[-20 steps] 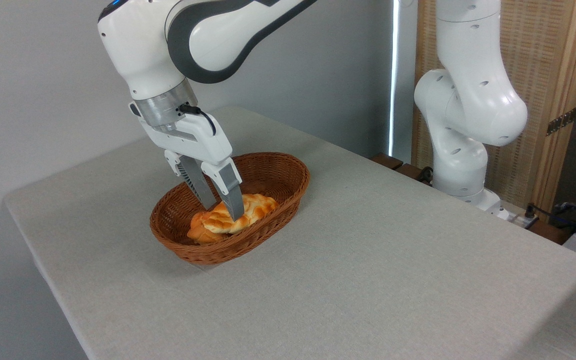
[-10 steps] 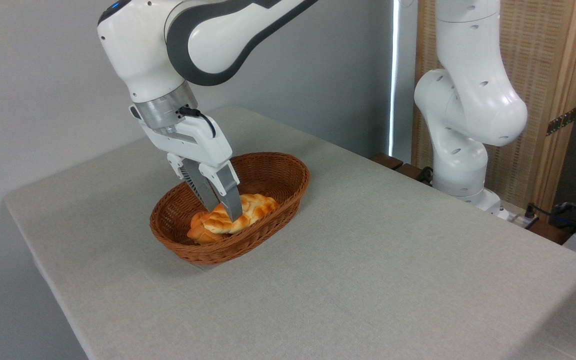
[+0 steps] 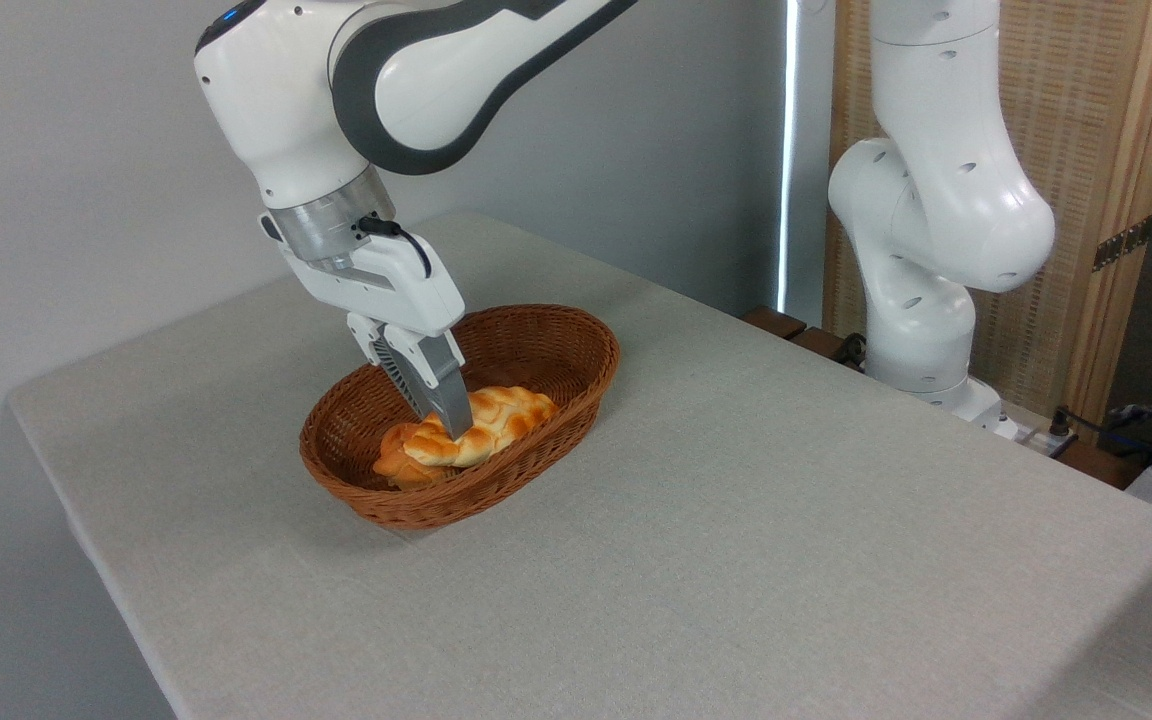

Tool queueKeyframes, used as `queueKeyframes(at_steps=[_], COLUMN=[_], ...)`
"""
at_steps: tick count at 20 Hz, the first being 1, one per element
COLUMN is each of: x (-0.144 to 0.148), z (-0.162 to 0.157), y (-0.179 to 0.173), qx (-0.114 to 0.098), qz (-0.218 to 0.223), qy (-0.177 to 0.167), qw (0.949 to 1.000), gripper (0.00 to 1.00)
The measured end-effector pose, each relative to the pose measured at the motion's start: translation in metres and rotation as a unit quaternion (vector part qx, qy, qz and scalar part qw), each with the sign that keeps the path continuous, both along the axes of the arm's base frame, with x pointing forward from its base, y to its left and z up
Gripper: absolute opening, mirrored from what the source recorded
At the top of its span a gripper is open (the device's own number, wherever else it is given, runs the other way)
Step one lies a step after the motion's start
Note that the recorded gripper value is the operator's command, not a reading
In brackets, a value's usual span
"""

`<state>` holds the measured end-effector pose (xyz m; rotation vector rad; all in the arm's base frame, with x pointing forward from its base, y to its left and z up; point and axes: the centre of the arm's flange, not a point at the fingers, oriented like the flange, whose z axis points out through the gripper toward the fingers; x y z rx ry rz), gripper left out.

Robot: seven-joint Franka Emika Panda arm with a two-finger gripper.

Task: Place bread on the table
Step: 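Close the gripper on the braided roll and lift it up, then carry the braided roll out past the basket rim and release it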

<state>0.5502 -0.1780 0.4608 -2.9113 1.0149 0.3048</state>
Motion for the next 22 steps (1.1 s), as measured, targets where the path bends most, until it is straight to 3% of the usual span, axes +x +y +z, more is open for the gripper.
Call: queueKeyframes(at_steps=[11,19,22], x=[-0.004,-0.035,-0.038], z=[0.019,0.104,0.123], y=[0.006,0.039,0.057], qx=[-0.001,-0.001,-0.005], qz=[-0.006,0.020,0.026], qy=[-0.002,-0.035,-0.046], qw=[1.0000,0.9992,0.9986], gripper=[0.25,0.23,0.23])
